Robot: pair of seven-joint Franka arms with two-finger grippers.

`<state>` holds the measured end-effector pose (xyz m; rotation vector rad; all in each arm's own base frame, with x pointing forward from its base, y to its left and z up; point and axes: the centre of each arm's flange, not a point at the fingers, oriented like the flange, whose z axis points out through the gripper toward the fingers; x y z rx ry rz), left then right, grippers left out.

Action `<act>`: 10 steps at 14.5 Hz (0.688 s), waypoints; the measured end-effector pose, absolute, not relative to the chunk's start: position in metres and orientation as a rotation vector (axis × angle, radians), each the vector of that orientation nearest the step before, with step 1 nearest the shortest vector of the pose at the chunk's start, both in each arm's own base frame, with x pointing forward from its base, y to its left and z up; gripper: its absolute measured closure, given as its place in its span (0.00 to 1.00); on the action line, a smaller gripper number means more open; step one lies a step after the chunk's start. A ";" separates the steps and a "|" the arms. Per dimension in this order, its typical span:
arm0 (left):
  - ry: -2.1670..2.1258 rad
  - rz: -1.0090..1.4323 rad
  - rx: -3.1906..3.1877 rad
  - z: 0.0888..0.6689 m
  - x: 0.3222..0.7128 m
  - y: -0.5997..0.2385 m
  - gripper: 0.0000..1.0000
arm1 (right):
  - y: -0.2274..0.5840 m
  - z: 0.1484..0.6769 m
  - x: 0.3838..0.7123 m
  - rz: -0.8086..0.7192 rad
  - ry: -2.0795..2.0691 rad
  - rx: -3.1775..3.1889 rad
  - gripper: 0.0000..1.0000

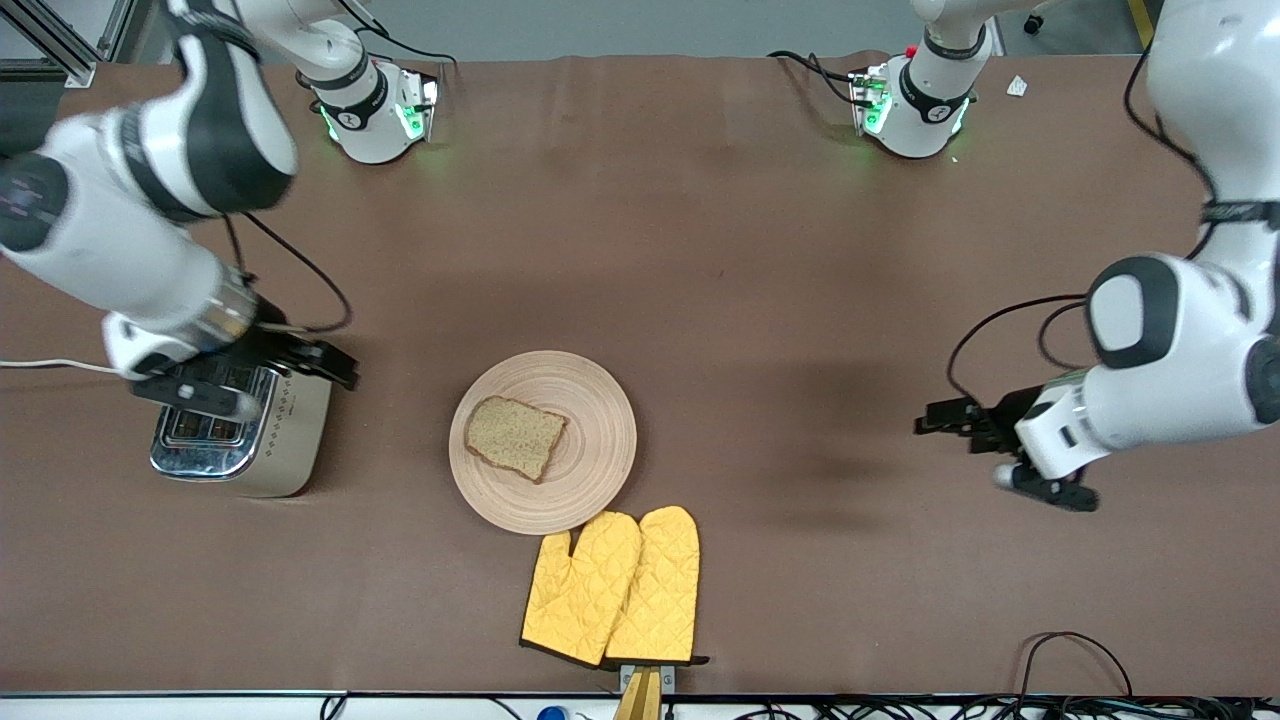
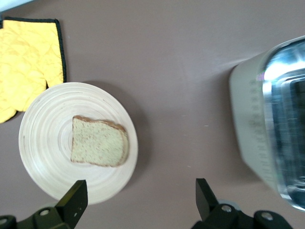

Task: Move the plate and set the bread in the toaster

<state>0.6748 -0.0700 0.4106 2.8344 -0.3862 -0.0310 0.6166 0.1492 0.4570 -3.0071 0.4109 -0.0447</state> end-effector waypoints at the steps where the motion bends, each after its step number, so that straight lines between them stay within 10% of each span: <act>1: -0.421 -0.024 2.886 0.438 0.671 -0.064 0.00 | 0.162 0.437 0.621 -0.038 0.446 -3.009 0.00; 10: -0.336 0.011 3.043 0.597 0.624 -0.038 0.00 | 0.242 0.285 0.628 0.002 0.587 -3.046 0.04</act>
